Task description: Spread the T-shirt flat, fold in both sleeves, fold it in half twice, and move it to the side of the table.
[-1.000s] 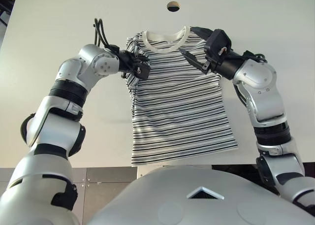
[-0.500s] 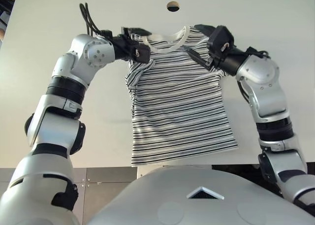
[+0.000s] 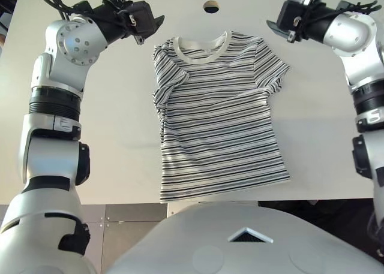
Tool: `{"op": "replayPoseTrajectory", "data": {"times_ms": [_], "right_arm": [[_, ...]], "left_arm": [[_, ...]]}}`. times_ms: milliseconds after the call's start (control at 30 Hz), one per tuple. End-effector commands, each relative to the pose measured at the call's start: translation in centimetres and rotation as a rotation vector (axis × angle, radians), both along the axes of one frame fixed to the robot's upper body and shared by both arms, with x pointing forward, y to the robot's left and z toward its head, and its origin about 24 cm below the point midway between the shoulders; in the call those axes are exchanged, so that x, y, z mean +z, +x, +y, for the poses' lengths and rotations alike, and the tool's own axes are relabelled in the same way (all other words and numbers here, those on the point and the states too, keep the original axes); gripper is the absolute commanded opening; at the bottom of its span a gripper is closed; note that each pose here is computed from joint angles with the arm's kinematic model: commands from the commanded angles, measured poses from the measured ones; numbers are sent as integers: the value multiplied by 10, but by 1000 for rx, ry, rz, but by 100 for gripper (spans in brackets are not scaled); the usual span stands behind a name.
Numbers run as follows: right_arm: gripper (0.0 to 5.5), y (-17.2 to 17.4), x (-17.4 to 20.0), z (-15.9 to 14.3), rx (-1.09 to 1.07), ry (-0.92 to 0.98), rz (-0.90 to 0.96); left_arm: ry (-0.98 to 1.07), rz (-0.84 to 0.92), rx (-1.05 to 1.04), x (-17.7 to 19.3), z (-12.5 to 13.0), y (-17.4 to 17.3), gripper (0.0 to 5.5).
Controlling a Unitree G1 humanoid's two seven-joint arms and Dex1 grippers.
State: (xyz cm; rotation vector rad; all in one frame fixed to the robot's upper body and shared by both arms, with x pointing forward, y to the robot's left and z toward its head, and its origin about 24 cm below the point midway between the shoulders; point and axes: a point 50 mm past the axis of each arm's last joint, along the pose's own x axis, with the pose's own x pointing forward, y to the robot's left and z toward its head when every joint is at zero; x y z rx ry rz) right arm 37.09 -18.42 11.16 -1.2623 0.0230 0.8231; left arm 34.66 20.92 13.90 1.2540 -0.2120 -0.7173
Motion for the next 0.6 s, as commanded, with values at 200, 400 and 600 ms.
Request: {"op": "replayPoseTrajectory", "data": {"times_ms": [200,400,600], "right_arm": [[276,-2,-15,-52,-2,-436,-91],[276,-21,-48,-60,123,-538,-84],[276,-34,-68,-61,198,-570,-75]], "left_arm": [[51,-7,-4,2,12,-8,376],[51,-14,-4,4,12,-9,376],[54,-13,-7,4,11,-10,376]]}}
